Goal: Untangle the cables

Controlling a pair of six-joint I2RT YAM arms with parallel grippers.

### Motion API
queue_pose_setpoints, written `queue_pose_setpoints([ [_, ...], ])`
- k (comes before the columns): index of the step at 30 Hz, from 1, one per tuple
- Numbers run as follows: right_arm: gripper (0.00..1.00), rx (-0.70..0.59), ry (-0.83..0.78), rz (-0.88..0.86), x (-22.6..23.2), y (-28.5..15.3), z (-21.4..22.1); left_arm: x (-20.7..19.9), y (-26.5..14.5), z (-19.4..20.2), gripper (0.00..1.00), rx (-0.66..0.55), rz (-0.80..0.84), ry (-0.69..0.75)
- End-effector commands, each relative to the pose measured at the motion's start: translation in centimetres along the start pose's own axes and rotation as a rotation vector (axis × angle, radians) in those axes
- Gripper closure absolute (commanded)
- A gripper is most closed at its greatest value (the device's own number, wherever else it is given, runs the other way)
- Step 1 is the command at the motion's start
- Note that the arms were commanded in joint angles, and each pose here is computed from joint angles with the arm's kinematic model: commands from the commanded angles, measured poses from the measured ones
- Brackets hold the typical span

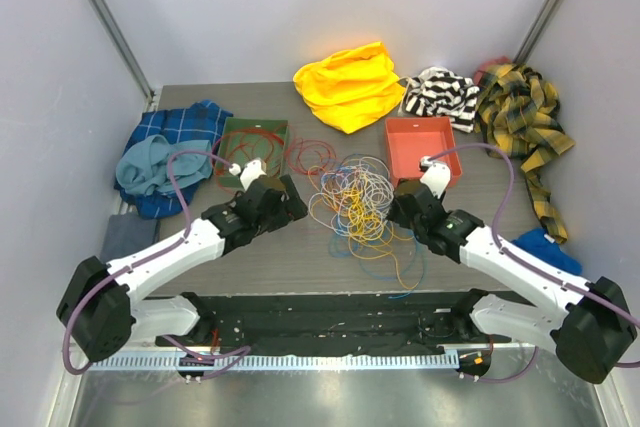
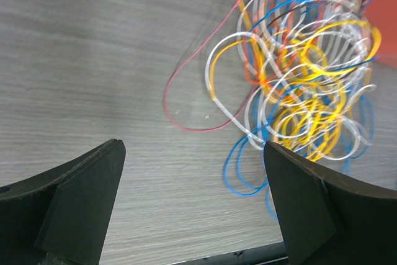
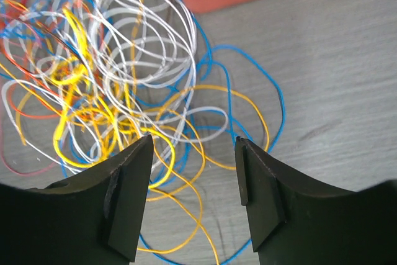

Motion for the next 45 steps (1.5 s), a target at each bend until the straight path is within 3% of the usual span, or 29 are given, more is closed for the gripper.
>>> queue_pose_setpoints([
  [1,0.37,0.061,0.085,-0.007,-0.2,0.1,2.0,0.2,0.2,0.6,0.0,0.027,0.019,-0.017],
  [3,0.41,0.07,0.093,0.015,-0.4,0.4,2.6,0.3,0.5,0.8,0.0,0.046,0.012,-0.012],
  [7,0.61,0.081,0.112,0.06,-0.7,1.0,3.4,0.2,0.9,1.1,0.01,0.068,0.002,-0.007],
  [9,0.63,0.089,0.113,0.065,-0.7,1.1,3.7,0.2,1.0,1.1,0.01,0.072,0.003,-0.007],
  [34,0.66,0.167,0.096,0.17,-2.6,5.3,5.4,0.3,2.0,1.6,0.03,0.092,-0.033,0.007],
  [41,0.99,0.135,0.101,0.174,-3.2,5.3,4.9,0.3,2.1,1.7,0.04,0.097,-0.037,0.008],
  [45,0.99,0.084,0.122,0.147,-3.2,4.1,3.6,0.3,2.2,1.8,0.04,0.102,-0.037,0.01],
])
Point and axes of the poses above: each gripper's point midway between its finger pads, its own y axis out along the fingers, its own x axis along the line the jaws close on, z = x × y, the point moved 10 cm from there along -y, back along the fingers, and after that the axes turned 14 degrees about -y, right-handed, at the moved point
